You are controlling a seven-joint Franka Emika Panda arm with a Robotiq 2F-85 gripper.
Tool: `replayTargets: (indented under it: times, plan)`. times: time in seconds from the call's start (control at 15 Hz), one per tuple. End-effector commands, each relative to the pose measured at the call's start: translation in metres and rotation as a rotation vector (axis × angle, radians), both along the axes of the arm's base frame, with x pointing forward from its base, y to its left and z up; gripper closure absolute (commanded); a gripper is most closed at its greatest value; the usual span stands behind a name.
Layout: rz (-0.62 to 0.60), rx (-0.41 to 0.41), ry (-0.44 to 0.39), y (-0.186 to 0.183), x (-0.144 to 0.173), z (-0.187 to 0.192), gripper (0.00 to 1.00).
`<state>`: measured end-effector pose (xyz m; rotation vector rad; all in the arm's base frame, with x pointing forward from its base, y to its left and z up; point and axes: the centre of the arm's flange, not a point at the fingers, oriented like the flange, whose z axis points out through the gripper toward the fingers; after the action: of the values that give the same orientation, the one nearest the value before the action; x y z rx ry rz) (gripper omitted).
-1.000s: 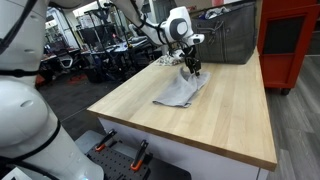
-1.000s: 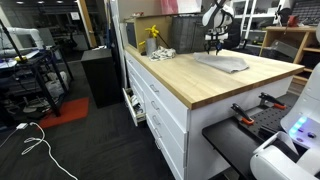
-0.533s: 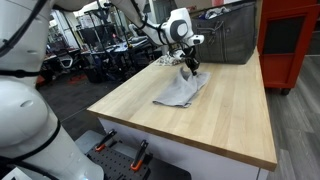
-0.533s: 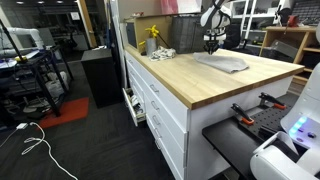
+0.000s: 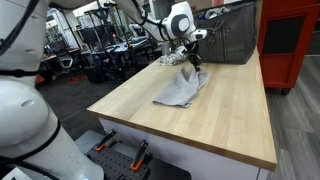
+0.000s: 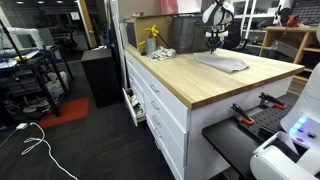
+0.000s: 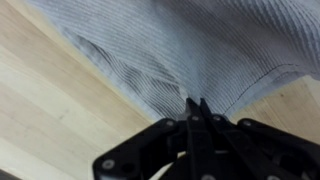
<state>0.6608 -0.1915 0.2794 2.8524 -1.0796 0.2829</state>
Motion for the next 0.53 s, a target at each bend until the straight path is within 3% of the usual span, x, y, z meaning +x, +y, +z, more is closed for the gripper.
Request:
replayTargets:
  times: [0.0, 0.47]
  plan:
    - [-0.027, -0.018, -0.038, 0.003, -0.002, 0.017, 0.99]
    - [-0.123, -0.097, -0.065, 0.002, 0.018, 0.019, 0.99]
